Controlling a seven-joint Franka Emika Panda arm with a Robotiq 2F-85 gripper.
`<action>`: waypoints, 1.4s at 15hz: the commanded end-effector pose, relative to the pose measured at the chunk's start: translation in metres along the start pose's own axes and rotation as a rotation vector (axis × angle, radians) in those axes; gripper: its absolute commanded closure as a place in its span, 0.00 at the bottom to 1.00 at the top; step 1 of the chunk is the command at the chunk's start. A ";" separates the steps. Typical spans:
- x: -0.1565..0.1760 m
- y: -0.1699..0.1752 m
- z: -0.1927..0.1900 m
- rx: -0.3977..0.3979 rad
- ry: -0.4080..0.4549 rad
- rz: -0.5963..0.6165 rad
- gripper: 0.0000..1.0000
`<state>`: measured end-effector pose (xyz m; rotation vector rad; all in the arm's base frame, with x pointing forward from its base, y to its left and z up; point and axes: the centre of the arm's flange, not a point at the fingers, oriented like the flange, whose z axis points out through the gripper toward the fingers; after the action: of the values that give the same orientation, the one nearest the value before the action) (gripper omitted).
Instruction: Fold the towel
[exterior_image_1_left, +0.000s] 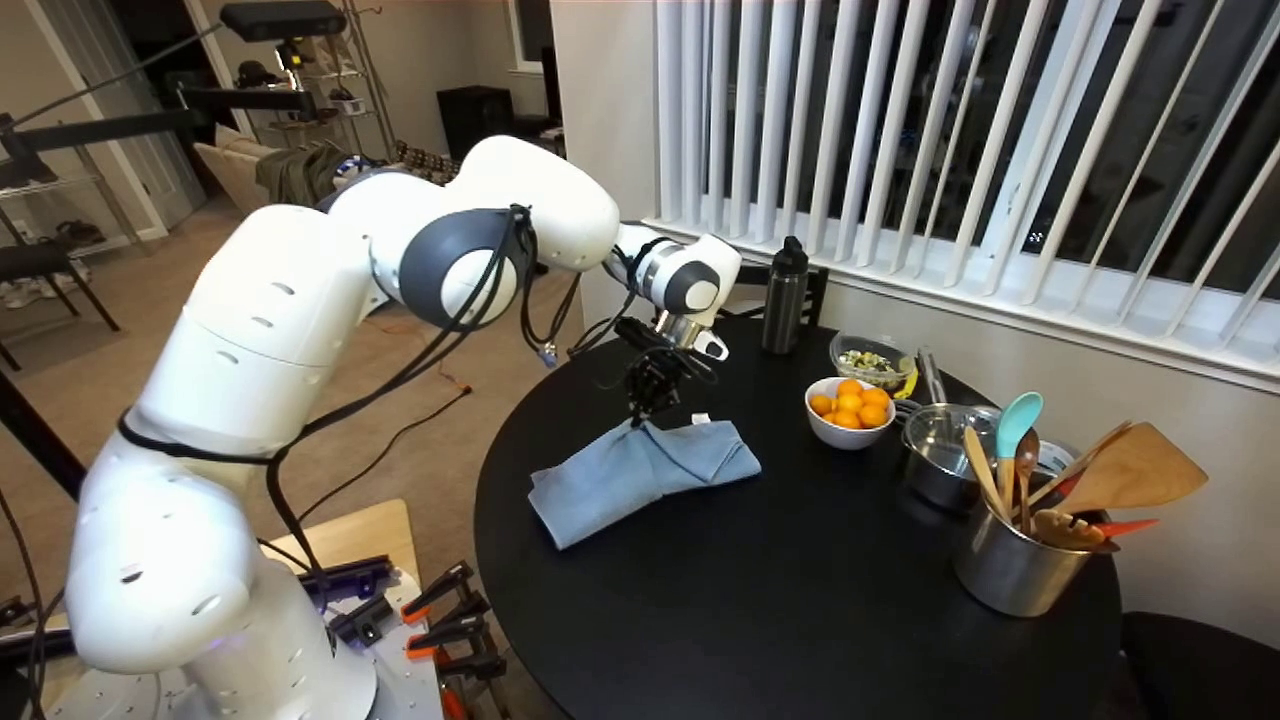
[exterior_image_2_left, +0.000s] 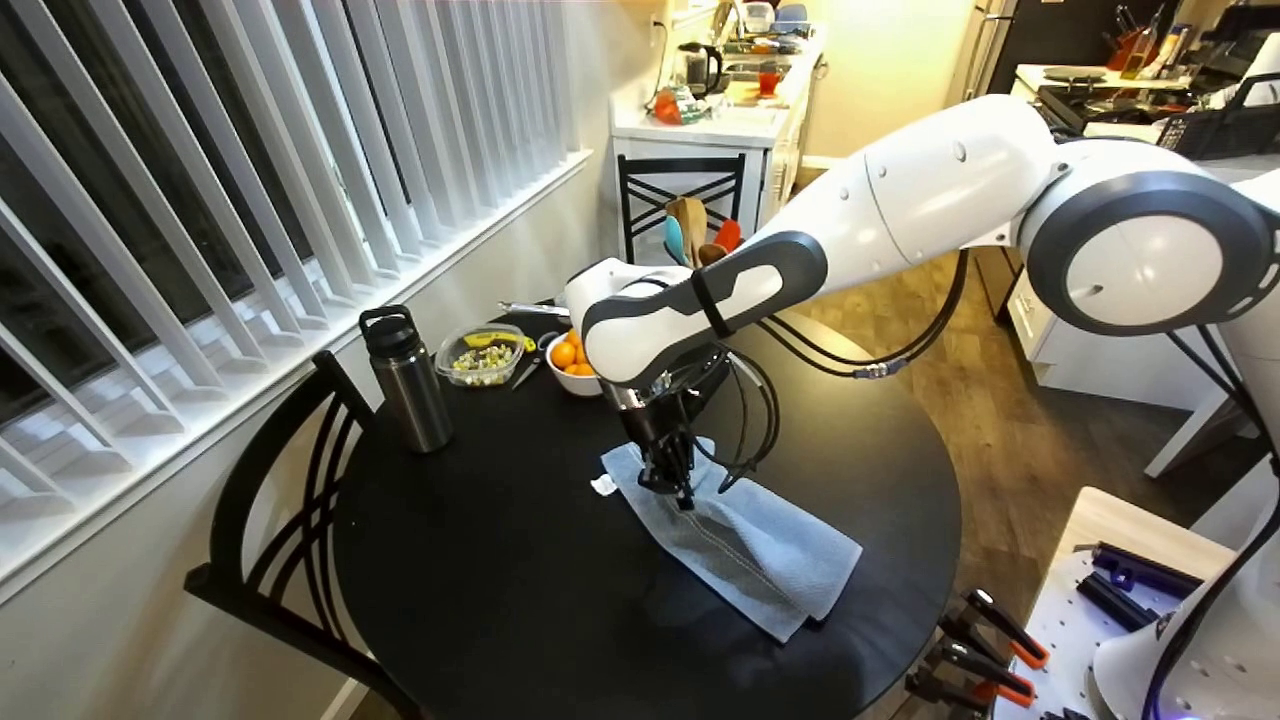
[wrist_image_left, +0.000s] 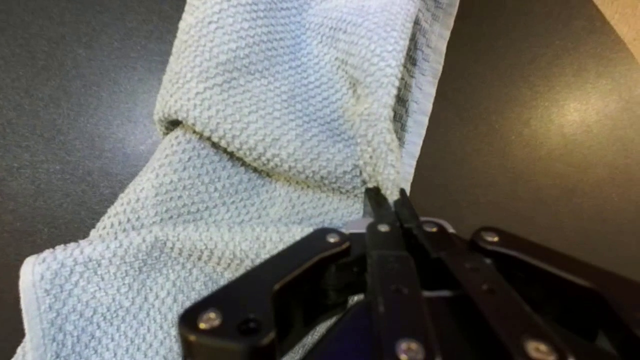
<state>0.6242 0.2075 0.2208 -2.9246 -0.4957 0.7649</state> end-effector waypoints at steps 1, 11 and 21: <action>0.005 0.002 -0.001 0.037 -0.022 -0.046 0.97; 0.014 -0.008 -0.011 0.071 -0.022 -0.104 0.96; 0.014 0.000 -0.015 0.122 -0.021 -0.131 0.22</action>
<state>0.6381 0.2197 0.2224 -2.7938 -0.6056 0.7756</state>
